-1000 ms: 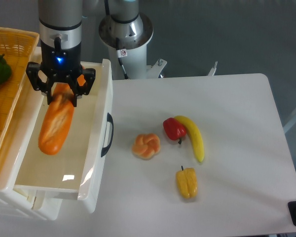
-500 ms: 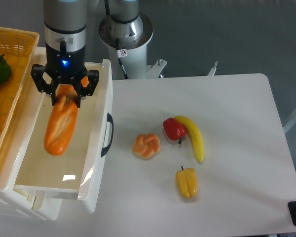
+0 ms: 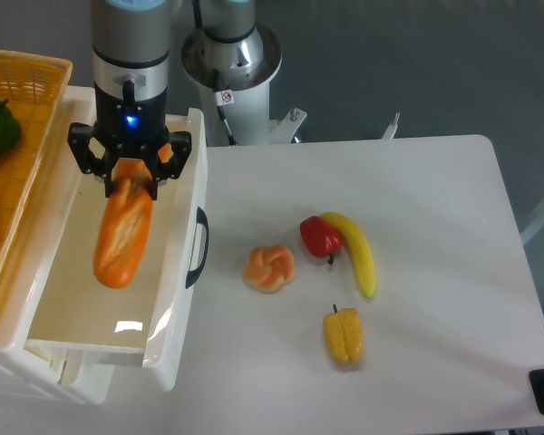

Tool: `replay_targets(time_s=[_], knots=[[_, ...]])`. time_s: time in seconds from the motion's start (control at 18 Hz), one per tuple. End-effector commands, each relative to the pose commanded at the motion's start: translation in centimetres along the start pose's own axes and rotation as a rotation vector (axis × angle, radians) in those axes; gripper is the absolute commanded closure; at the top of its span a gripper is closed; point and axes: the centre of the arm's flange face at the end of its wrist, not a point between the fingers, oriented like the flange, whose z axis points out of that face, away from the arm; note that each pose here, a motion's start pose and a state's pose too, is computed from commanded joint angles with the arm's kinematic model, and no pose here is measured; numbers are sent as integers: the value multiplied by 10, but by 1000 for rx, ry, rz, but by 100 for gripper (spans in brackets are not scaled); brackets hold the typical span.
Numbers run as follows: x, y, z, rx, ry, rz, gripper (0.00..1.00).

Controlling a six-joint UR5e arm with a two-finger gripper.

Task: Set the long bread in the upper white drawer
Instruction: 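Hold the bread loaf above the drawer and adjust its position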

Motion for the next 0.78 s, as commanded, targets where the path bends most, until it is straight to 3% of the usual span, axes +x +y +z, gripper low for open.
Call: replay_targets(time_s=[0.33, 0.56, 0.67, 0.78], knots=[[0, 0, -1, 9, -5, 2, 41], [0, 0, -1, 9, -2, 4, 54], [1, 1, -2, 11, 1, 4, 70], [1, 1, -1, 9, 2, 8, 72]])
